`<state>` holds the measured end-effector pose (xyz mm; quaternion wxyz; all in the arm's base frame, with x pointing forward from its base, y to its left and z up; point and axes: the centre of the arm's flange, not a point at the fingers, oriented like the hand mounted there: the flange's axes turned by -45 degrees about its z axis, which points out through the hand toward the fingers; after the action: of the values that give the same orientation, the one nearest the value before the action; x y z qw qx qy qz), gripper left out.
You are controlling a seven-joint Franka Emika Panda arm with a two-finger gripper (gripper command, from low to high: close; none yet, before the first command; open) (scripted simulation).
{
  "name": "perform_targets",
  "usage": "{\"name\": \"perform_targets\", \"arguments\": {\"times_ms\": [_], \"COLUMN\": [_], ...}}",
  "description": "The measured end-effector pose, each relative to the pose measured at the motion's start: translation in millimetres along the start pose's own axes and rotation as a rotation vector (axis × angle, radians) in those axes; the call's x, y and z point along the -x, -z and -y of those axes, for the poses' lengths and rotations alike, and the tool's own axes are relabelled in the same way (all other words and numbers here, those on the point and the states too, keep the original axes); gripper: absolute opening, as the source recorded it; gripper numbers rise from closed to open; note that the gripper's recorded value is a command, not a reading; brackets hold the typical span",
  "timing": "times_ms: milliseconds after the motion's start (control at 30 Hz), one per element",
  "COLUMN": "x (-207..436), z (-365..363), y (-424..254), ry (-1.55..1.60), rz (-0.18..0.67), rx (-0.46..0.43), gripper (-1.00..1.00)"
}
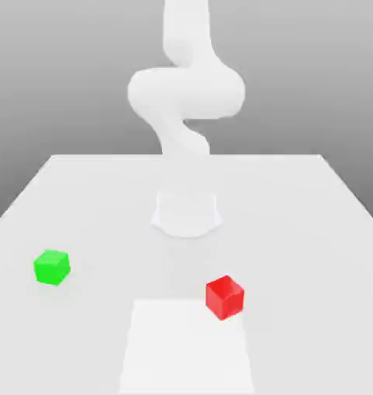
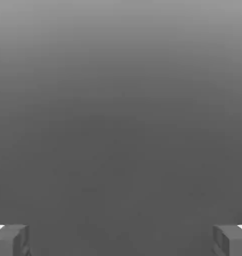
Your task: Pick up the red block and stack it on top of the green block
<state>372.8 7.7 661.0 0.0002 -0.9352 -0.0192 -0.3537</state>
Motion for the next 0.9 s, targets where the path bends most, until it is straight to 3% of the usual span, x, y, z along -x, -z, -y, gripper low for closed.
{"name": "perform_targets", "arguments": {"times_ms": [267, 567, 767, 800, 900], "x": [99.9, 303.2, 368.1, 373.8, 373.8], "z": [34.6, 67.0, 70.9, 70.8, 70.8], "y": [-177.2, -302.0, -348.6, -353.7, -353.7], "ry": [0.200, 0.458, 0.499, 0.499, 0.498], "rz": [0.291, 0.647, 0.702, 0.702, 0.702], "rx": [-0.070, -0.183, -0.202, -0.202, -0.202], "gripper": [0.00, 0.00, 0.00, -1.00, -1.00]}}
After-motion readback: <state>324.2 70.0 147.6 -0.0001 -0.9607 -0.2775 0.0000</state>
